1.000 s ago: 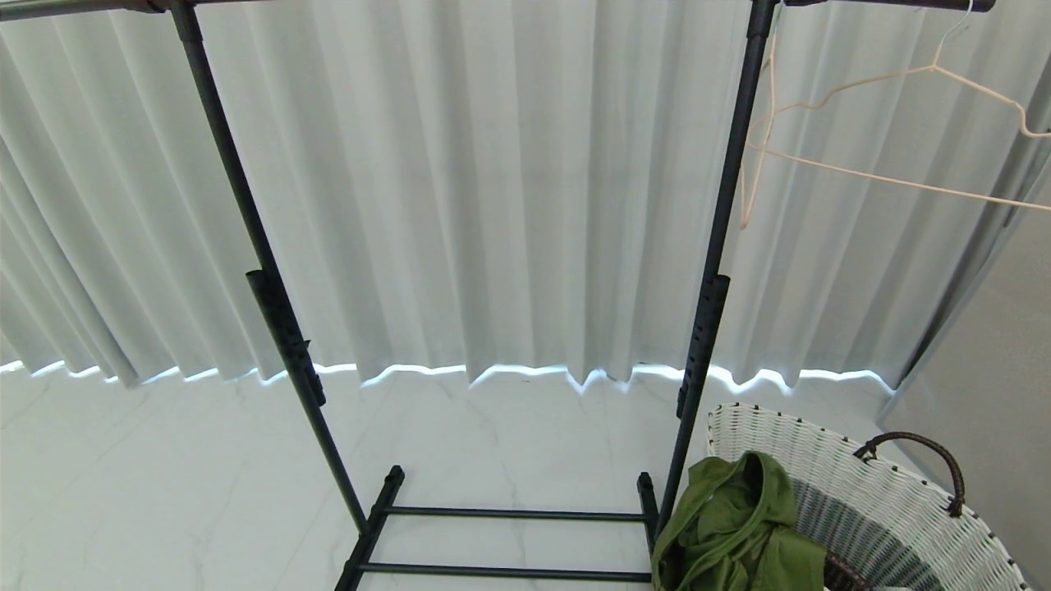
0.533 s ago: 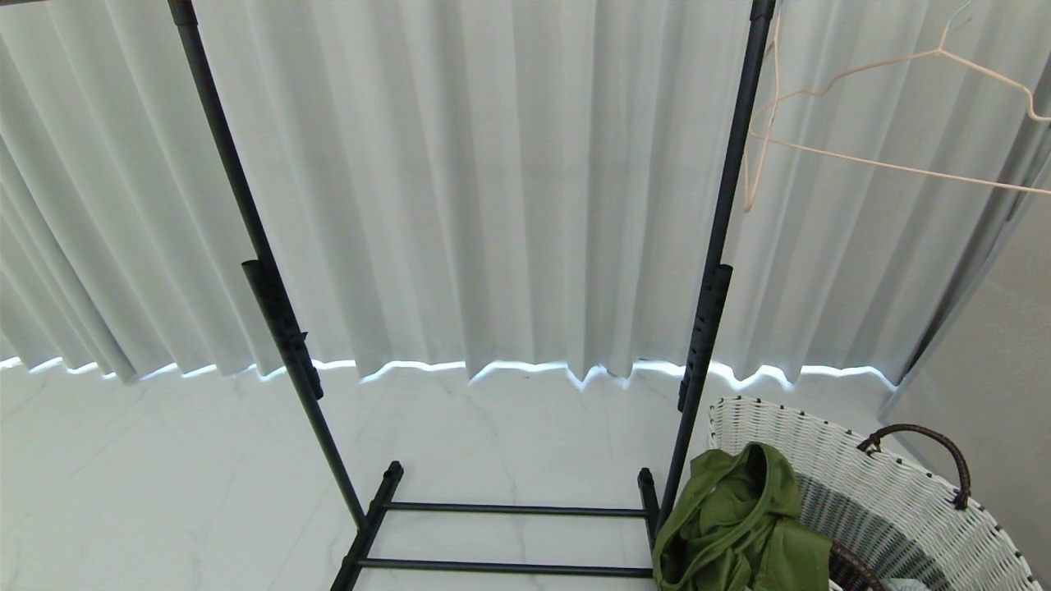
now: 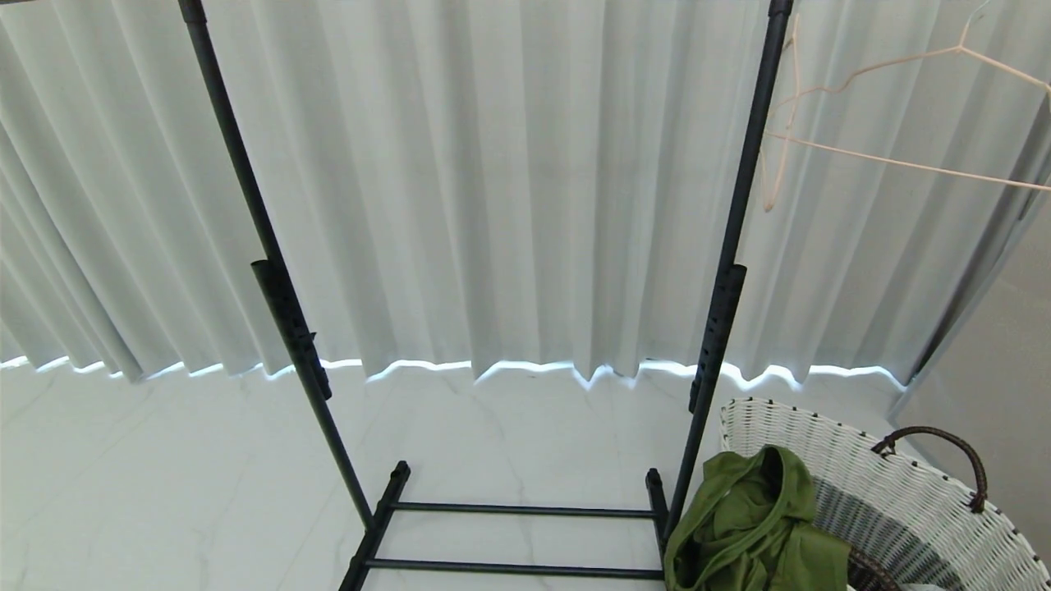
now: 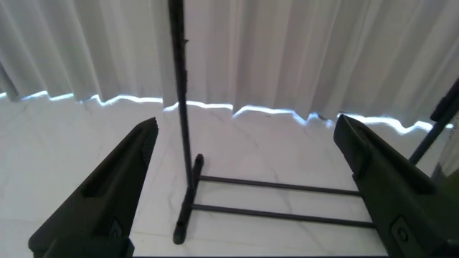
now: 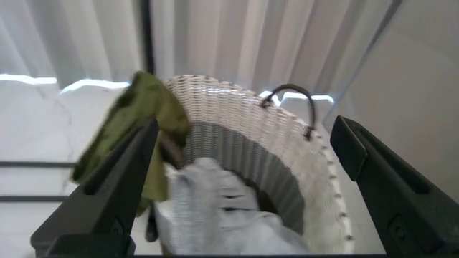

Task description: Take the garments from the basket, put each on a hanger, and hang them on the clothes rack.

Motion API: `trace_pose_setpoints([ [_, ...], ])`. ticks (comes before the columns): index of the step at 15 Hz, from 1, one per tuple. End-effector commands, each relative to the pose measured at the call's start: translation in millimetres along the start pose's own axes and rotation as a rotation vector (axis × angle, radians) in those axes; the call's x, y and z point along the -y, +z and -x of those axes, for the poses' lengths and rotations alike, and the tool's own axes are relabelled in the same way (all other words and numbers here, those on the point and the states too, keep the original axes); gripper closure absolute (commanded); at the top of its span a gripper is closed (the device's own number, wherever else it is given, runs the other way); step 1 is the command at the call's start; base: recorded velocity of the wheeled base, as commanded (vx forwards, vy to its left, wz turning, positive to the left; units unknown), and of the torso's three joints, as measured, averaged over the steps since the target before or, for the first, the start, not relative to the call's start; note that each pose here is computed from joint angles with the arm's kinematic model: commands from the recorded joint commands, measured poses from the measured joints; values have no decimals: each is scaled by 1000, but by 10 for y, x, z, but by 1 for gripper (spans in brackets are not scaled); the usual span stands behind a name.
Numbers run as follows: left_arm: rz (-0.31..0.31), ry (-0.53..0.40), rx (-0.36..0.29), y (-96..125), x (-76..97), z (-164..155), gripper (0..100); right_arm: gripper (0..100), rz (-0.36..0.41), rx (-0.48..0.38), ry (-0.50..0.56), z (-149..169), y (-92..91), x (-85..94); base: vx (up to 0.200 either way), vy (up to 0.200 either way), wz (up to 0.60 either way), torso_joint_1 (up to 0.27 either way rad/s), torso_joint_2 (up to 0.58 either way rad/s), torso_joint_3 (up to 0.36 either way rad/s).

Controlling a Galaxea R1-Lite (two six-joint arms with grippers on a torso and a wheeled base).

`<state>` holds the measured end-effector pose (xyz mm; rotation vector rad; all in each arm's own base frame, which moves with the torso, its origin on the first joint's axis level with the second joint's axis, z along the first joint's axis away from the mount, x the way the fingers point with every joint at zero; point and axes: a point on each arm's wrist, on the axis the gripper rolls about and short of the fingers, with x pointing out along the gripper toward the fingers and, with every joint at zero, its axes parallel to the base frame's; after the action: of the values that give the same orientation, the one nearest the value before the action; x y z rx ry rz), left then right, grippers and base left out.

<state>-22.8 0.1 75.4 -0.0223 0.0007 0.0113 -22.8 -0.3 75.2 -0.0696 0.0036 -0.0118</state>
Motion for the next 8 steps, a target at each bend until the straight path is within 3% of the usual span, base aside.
trace_pose_setpoints([
  [1, 1, 1, 1, 1, 0, 0, 0, 0, 1, 2, 0, 0, 2, 0, 0, 0, 0, 0, 0, 0],
  [8, -7, 1, -1, 1, 0, -1, 0, 0, 61, 14, 1, 0, 14, 0, 0, 0, 0, 0, 0, 0],
])
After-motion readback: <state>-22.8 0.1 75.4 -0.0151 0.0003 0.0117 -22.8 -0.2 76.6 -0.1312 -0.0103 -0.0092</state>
